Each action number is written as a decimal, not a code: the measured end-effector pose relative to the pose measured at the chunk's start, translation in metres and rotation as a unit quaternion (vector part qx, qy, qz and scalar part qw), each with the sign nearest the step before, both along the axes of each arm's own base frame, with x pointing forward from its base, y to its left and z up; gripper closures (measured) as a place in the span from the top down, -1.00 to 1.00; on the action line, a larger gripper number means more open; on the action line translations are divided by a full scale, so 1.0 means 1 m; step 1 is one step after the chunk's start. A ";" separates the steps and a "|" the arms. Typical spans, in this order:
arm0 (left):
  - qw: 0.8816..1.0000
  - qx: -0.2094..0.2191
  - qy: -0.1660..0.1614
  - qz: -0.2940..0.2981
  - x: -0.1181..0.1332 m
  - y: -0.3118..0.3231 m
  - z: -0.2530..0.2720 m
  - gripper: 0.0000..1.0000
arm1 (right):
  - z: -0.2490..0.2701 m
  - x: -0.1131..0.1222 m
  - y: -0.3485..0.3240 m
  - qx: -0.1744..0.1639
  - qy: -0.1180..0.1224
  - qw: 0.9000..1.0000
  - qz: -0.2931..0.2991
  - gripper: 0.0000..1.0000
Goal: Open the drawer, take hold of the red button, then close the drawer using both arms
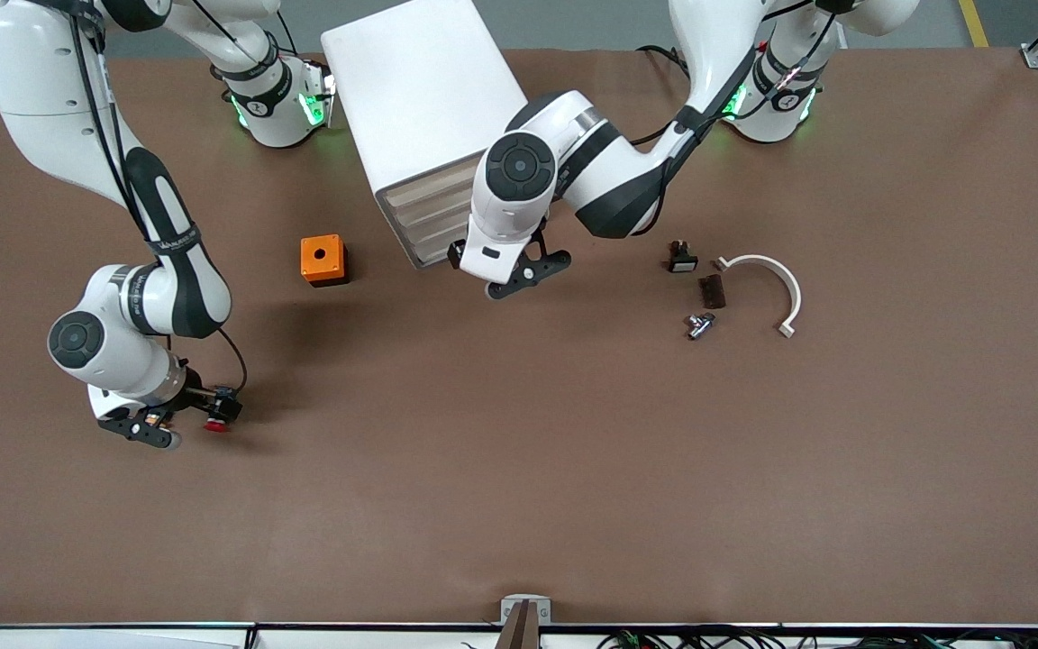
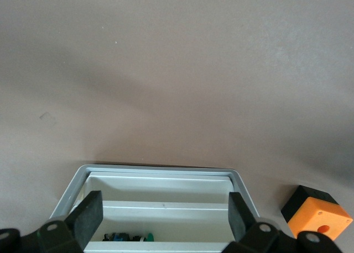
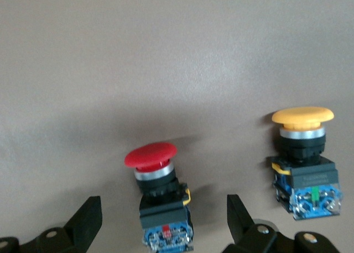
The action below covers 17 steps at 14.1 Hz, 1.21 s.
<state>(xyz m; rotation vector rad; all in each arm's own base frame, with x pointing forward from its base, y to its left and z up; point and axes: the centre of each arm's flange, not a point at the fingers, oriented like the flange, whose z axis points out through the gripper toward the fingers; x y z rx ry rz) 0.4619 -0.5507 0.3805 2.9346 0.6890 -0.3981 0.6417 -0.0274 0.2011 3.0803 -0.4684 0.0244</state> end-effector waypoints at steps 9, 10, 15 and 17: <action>0.999 0.006 -0.015 -0.032 0.054 0.104 0.094 0.99 | 0.151 -0.006 0.012 0.022 0.087 0.995 0.048 1.00; 0.998 0.014 -0.020 -0.057 0.057 0.120 0.106 0.99 | 0.173 -0.011 0.014 0.024 0.089 0.994 0.051 1.00; 0.990 0.013 -0.039 -0.138 0.081 0.209 0.161 0.99 | 0.255 -0.040 0.020 0.031 0.091 0.994 0.060 1.00; 0.987 0.012 -0.041 -0.156 0.093 0.243 0.169 0.99 | 0.278 -0.047 0.021 0.032 0.096 0.993 0.062 1.00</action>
